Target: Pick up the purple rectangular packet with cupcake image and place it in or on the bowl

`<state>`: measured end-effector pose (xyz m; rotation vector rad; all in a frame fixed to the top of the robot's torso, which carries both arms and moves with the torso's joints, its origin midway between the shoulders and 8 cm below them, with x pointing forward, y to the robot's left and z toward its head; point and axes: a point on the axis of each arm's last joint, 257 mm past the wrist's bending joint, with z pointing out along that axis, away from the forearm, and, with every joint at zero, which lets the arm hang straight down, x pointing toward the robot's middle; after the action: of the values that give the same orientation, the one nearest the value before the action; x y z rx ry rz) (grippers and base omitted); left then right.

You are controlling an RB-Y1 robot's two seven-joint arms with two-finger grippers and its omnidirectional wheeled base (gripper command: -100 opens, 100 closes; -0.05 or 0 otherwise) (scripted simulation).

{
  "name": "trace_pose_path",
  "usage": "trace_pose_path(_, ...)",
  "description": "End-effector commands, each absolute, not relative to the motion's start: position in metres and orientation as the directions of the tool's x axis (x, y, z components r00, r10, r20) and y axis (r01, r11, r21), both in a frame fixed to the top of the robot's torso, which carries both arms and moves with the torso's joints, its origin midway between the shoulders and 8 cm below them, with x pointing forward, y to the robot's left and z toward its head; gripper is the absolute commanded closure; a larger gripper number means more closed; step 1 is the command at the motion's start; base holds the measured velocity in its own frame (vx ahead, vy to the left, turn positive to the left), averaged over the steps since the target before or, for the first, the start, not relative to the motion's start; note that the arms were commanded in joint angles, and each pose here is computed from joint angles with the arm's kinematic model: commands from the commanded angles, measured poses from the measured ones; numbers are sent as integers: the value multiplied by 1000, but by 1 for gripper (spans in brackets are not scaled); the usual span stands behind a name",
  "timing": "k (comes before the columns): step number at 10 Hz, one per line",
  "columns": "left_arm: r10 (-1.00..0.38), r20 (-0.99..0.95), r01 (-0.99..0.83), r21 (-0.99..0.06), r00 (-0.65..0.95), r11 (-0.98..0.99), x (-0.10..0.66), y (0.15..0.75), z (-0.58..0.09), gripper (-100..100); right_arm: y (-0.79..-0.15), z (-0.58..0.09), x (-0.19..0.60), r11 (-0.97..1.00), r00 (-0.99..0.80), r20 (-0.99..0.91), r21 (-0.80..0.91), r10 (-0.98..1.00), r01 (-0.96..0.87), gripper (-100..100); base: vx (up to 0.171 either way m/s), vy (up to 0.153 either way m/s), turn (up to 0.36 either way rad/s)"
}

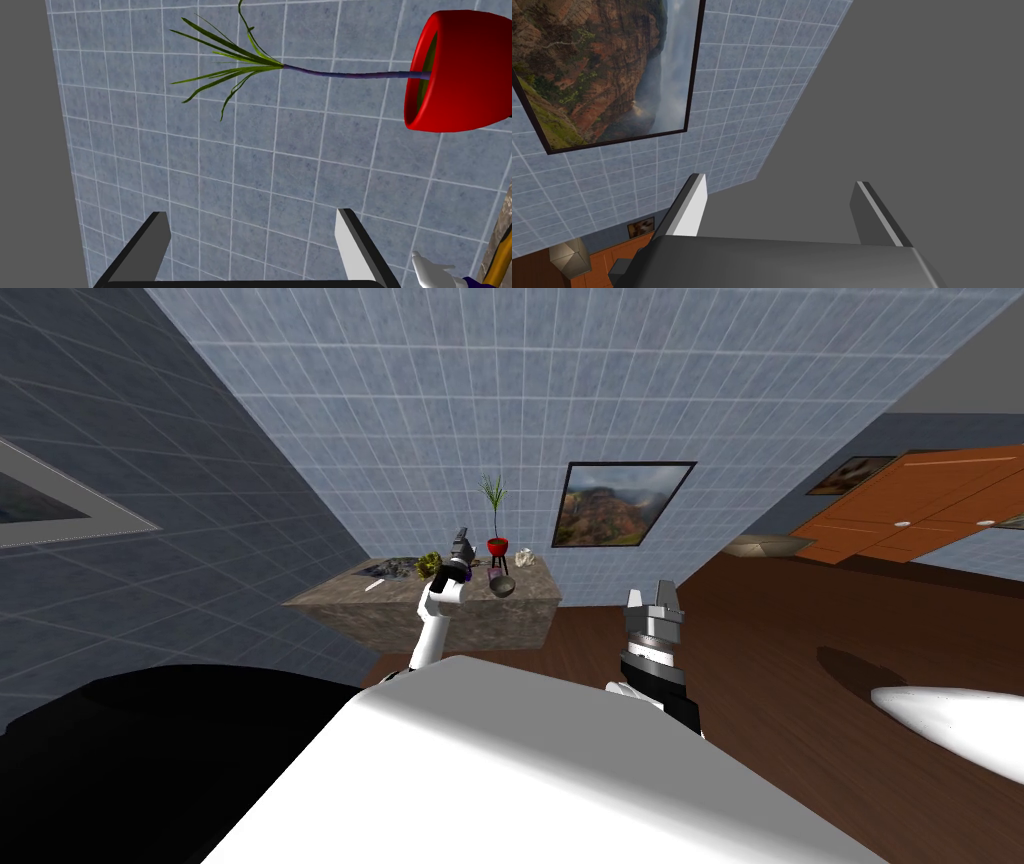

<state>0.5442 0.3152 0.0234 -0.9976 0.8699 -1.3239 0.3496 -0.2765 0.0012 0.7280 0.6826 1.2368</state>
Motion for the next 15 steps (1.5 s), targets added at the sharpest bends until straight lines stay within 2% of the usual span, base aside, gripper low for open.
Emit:
trace_pose_path(1, -995, 54, 321, -947, 86, -23, 558, 322, 22, -100, -276, 1, 350, 169, 195, -66, 798, 978, -578, 0, -7, -7, -31)
trace_pose_path(15, -983, 95, -2, -995, 159, -97, 615, 345, -29, -100, -276, 1, 350, 170, 195, -66, 798, 978, -578, 0, -1, -2, -20)
